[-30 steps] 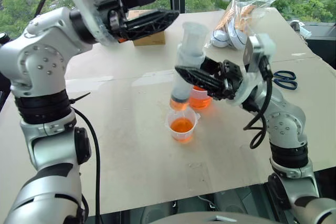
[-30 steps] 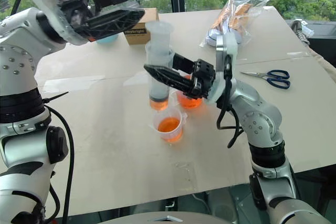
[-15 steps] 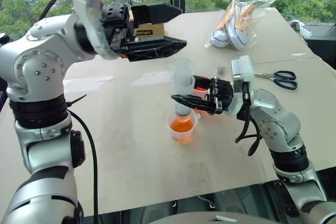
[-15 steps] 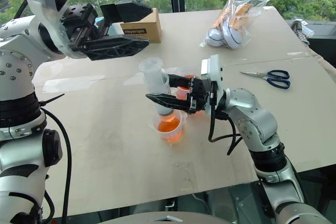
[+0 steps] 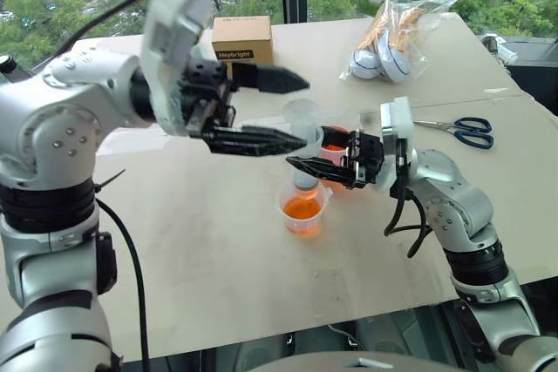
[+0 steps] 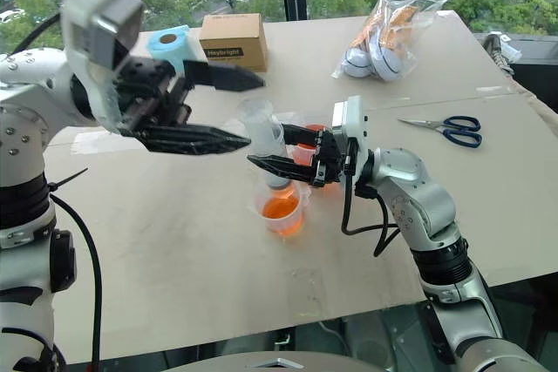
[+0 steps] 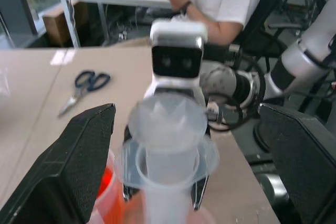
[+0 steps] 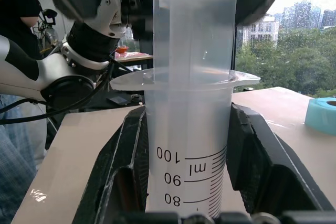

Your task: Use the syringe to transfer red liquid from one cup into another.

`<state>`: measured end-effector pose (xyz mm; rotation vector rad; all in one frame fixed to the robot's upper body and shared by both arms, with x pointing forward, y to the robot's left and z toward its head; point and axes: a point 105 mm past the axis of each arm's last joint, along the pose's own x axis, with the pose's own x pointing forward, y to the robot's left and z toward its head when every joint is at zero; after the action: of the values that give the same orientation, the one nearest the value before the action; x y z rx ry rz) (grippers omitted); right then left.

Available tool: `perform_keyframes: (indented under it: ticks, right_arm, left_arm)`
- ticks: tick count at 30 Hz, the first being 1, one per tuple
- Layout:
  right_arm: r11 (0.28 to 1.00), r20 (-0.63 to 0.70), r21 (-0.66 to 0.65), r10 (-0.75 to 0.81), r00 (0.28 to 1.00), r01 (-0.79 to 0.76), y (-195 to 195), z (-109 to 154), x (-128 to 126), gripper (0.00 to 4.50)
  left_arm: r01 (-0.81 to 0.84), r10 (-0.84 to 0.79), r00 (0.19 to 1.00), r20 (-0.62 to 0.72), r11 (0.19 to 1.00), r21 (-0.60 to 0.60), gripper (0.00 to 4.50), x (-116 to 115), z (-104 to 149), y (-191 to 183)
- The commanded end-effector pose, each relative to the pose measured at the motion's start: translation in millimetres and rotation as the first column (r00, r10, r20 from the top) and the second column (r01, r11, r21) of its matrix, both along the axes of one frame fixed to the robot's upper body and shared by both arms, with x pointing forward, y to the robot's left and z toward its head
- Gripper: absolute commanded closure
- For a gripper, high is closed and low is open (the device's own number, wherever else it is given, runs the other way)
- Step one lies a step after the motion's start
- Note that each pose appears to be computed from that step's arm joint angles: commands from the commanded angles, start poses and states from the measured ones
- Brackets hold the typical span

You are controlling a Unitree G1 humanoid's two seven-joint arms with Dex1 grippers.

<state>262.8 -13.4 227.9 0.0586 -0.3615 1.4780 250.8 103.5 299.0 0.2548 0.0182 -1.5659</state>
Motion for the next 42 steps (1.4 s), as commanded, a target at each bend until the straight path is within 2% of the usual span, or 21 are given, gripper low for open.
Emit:
perform_keyframes:
  ticks: [1,17,26,29,32,34,42]
  right_arm:
    - [1.000,0.037,0.026,0.007,0.999,-0.008,-0.8,7.6,-3.2,2.90]
    - [1.000,0.029,0.018,-0.012,1.000,0.012,-1.7,3.4,-2.9,2.90]
    - [1.000,0.035,0.019,-0.021,0.999,0.020,-2.5,4.2,-1.5,2.90]
    - [1.000,0.036,0.019,-0.022,0.999,0.021,-2.2,4.7,-1.2,2.90]
    - [1.000,0.035,0.020,-0.024,0.999,0.023,-2.7,4.9,-0.6,2.90]
    - [0.999,0.035,0.020,-0.026,0.999,0.025,-2.9,4.9,-0.3,2.90]
    - [0.999,0.039,0.024,-0.032,0.999,0.031,-3.4,6.5,0.7,2.90]
  left_arm:
    - [0.004,-0.003,0.998,0.064,1.000,-0.003,0.06,-1.5,9.0,-1.3]
    - [0.042,-0.037,0.998,0.060,0.996,-0.083,0.06,0.1,21.3,-7.4]
    - [0.053,-0.052,0.998,0.027,0.998,-0.032,0.06,-1.1,10.0,-10.2]
    - [0.052,-0.051,0.998,0.024,0.998,-0.021,0.85,-0.6,7.2,-11.1]
    - [0.048,-0.048,0.999,0.022,0.999,-0.018,2.37,0.8,6.8,-11.7]
    - [0.048,-0.048,0.999,0.022,0.999,-0.013,3.11,1.1,6.2,-11.6]
    - [0.048,-0.049,0.999,0.016,0.999,0.009,3.10,0.6,-0.8,-12.2]
